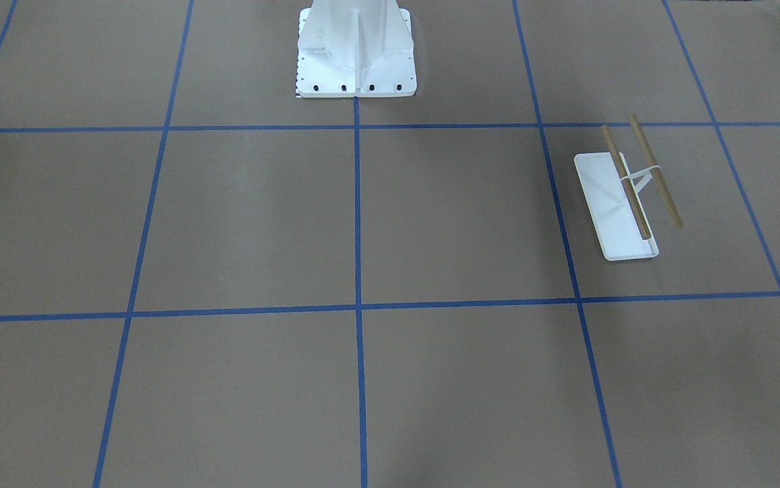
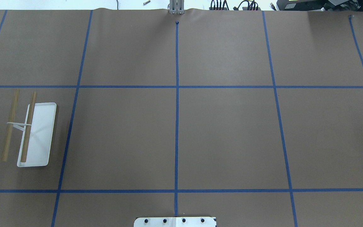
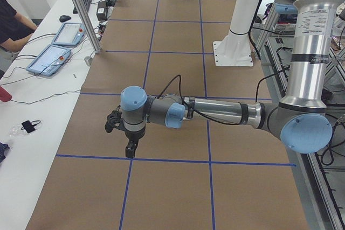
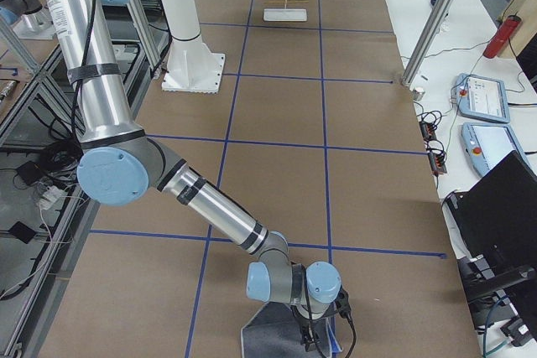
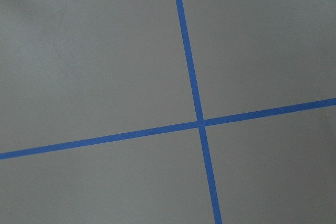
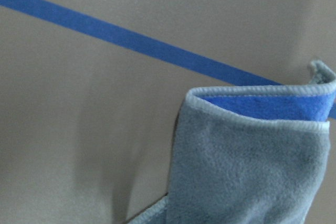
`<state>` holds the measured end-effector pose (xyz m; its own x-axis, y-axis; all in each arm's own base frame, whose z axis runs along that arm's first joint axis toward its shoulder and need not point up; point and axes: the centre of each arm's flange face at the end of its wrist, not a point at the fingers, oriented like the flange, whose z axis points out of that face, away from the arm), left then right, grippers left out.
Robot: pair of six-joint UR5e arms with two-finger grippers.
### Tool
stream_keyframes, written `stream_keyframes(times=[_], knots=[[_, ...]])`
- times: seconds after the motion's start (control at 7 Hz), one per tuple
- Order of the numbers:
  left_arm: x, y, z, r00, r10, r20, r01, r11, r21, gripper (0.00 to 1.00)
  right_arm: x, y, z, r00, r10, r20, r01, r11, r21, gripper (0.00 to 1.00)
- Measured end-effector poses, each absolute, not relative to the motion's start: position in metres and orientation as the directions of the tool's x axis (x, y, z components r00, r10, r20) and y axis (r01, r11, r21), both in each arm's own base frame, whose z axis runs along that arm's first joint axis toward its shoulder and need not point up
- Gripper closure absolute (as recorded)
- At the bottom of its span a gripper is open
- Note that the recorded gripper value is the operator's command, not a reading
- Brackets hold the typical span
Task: Hang towel on rack
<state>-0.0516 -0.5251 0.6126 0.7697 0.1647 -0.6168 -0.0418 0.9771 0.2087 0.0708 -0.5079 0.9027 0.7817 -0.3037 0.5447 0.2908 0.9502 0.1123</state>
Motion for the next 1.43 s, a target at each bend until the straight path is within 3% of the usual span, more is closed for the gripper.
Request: stream_keyframes(times=[0.14,0.29,0.43,0.57,1.43], knots=[[-0.052,-0.525,0.613,0.77,0.165,-0.617,-0.042,0.977,0.209,0.02,0.073,-0.507,0.903,0.787,-0.305,0.537,0.292,0.95,0.111,0.05],[-0.052,-0.525,0.613,0.77,0.165,-0.617,-0.042,0.977,0.209,0.02,0.075,-0.507,0.904,0.789,-0.305,0.533,0.293,0.95,0.11,0.35],[-0.052,-0.525,0.612,0.77,0.165,-0.617,-0.042,0.977,0.209,0.02,0.075,-0.506,0.905,0.791,-0.304,0.531,0.292,0.95,0.109,0.91],[-0.052,-0.525,0.612,0.77,0.165,-0.617,-0.042,0.977,0.209,0.02,0.075,-0.505,0.906,0.792,-0.303,0.53,0.292,0.95,0.108,1.0],[-0.052,-0.528,0.61,0.77,0.168,-0.616,-0.042,0.976,0.214,0.02,0.117,-0.523,0.884,0.794,-0.318,0.518,0.257,0.948,0.189,1.0]])
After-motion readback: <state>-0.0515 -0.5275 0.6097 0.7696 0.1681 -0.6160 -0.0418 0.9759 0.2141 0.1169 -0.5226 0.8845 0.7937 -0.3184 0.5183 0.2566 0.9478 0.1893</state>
